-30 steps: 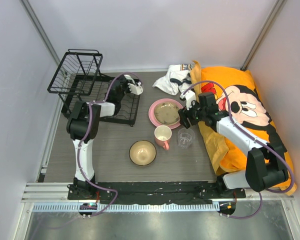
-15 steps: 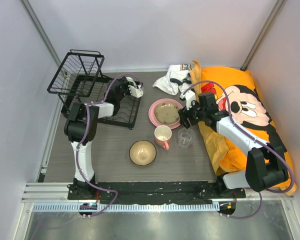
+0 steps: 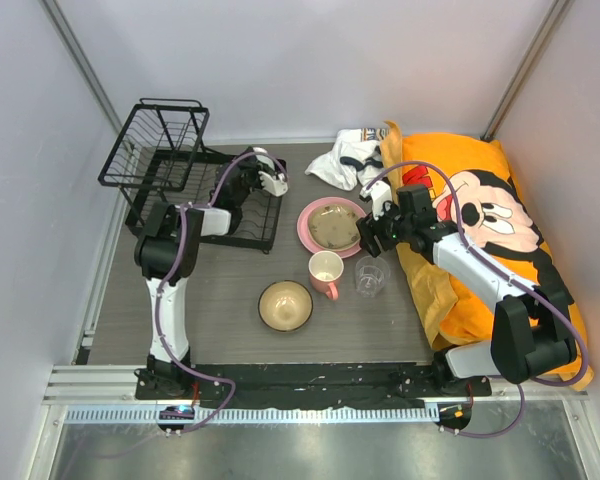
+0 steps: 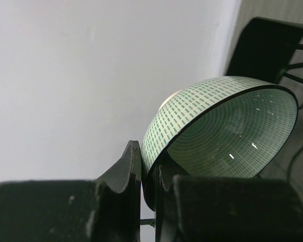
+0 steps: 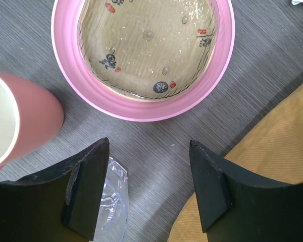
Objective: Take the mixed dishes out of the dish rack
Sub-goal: Pick up the bowl from the dish rack.
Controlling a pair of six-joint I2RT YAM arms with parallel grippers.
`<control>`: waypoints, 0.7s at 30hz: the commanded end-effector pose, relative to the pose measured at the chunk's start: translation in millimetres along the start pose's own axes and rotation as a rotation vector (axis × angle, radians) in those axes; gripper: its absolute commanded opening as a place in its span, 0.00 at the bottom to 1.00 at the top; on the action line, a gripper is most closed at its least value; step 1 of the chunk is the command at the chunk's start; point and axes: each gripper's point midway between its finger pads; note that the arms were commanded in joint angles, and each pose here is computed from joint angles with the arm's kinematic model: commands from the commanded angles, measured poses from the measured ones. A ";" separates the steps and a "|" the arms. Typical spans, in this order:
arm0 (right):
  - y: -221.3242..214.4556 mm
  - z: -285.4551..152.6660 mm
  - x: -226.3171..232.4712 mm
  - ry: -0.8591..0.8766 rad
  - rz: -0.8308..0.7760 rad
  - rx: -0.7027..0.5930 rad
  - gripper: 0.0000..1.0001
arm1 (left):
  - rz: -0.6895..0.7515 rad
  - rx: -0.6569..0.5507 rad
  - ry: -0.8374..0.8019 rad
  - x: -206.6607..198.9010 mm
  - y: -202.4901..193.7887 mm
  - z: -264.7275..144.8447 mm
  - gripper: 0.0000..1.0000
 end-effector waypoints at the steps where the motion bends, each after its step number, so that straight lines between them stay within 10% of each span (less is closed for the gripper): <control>1: 6.4 1.1 -9.4 -0.024 -0.020 -0.012 0.69 | 0.092 -0.170 0.320 89.9 46.5 -9.0 0.00; 10: 4.0 3.5 -8.8 -0.019 -0.018 -0.003 0.69 | 0.049 -0.169 0.364 98.7 47.1 -20.0 0.00; 21: 10.2 -0.2 -8.7 -0.014 -0.017 -0.022 0.69 | -0.441 0.031 0.193 129.9 47.7 -68.9 0.00</control>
Point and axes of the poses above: each gripper's point midway between its finger pads, its own z axis out along the fingers, its own x axis along the line the jaws close on, y = z × x, and after that the axes turned 15 degrees about -z, right-handed
